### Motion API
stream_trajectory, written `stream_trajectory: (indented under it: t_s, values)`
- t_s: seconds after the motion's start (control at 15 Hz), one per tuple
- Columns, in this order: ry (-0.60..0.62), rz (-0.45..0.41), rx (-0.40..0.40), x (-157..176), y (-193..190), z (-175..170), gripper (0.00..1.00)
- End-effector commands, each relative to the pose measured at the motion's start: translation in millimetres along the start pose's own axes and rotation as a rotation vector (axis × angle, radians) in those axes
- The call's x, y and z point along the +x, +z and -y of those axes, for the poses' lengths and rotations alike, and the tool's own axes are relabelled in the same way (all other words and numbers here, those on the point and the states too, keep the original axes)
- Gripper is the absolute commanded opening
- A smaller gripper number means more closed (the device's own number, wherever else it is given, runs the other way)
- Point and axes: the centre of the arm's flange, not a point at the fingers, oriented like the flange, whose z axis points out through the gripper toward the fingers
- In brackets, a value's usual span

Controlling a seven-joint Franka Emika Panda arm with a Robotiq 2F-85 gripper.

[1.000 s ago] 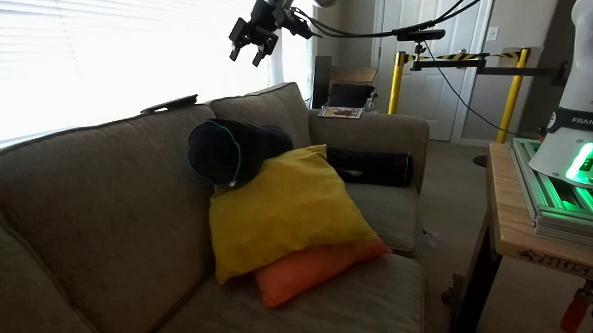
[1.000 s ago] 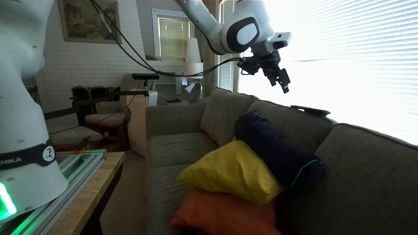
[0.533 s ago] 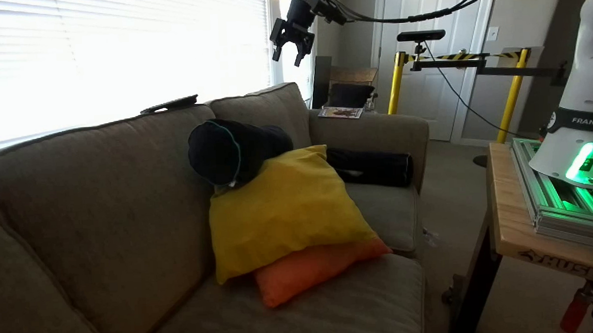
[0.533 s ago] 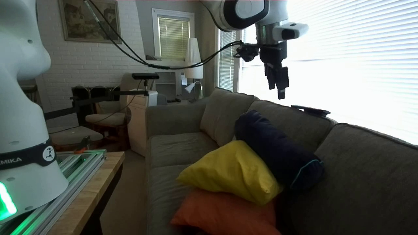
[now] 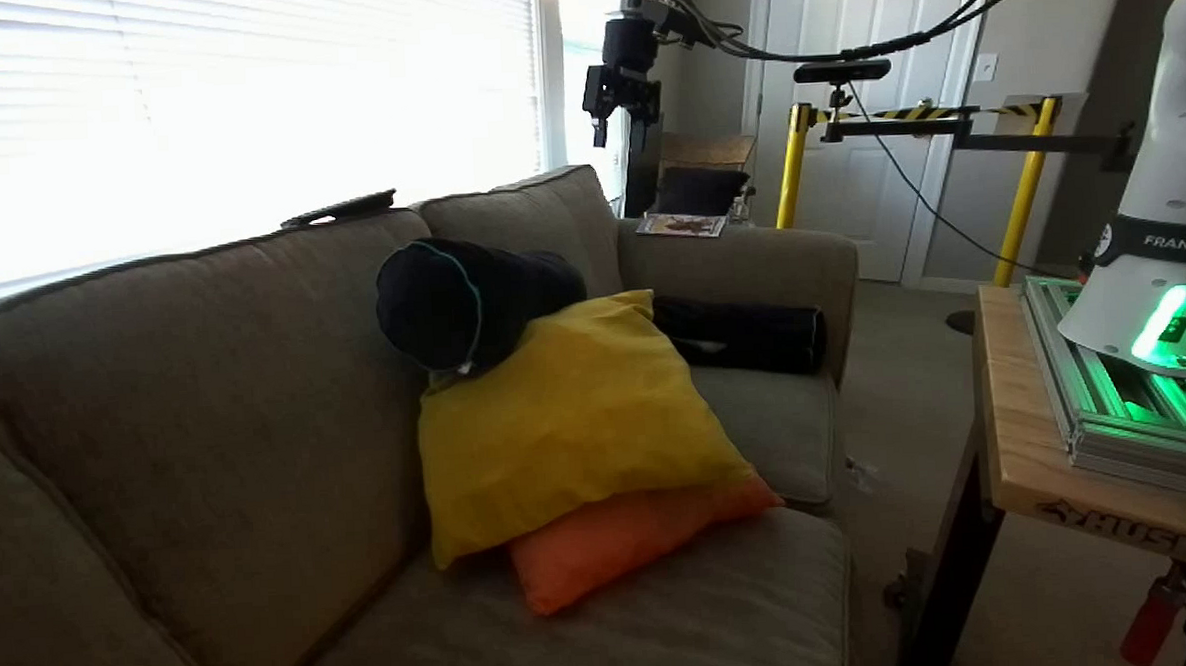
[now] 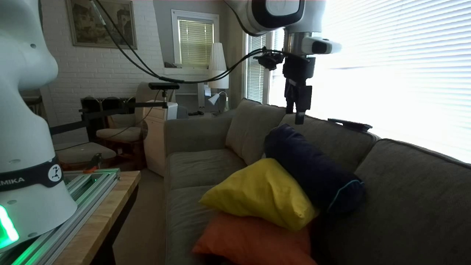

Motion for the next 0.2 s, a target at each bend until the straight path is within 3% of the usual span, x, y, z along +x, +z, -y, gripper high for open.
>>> stream_trajectory:
  t_s: [0.0, 0.13]
  values:
    - [-0.013, -0.003, -0.015, -0.4, 0.8, 0.0, 1.0]
    - [-0.022, -0.005, -0.024, -0.9, 1.6, 0.6, 1.0]
